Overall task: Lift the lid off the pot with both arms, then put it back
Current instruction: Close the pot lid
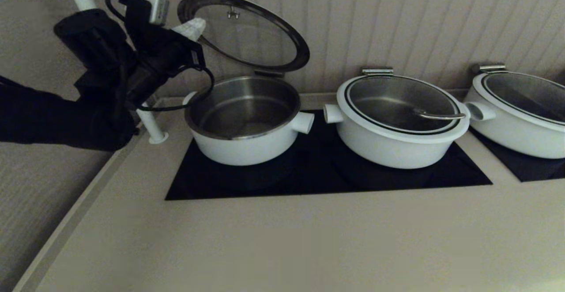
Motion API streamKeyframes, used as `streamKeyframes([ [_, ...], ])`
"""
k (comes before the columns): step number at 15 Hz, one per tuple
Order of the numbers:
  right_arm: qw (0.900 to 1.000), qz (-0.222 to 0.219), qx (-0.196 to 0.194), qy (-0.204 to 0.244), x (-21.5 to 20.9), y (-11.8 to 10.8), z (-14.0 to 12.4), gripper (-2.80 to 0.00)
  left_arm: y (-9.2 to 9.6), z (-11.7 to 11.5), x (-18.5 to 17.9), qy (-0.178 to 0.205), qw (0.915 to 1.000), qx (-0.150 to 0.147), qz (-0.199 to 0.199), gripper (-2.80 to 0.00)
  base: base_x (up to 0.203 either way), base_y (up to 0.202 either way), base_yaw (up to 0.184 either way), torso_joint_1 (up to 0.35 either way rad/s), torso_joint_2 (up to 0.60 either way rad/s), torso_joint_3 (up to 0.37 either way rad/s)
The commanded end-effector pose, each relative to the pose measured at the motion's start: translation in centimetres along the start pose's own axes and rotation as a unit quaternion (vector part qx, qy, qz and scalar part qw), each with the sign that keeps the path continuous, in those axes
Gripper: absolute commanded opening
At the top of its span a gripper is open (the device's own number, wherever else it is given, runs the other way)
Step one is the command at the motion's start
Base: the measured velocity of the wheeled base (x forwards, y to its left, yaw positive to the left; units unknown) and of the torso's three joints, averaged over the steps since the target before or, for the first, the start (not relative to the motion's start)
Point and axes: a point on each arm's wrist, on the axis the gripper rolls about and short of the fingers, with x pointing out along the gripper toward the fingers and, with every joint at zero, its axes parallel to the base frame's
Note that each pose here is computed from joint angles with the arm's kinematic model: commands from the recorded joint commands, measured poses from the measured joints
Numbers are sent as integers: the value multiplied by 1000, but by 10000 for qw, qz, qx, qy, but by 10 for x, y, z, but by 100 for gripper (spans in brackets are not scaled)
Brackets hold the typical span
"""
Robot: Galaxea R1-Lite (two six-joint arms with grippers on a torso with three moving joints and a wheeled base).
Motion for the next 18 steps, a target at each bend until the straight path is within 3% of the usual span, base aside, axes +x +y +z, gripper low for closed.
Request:
streamKeyframes([
  [1, 10000, 4, -5, 4, 0, 0, 0, -280, 6, 29, -12, -215, 9997, 57, 46, -280, 0, 0, 0, 0, 0, 0],
  [9, 10000, 4, -5, 4, 0, 0, 0, -280, 12, 47, -6, 173, 9998, -15, -62, -280, 0, 0, 0, 0, 0, 0],
  [18, 10000, 4, -5, 4, 0, 0, 0, -280, 30, 71, 55, 229, 9997, -20, -117, -280, 0, 0, 0, 0, 0, 0],
])
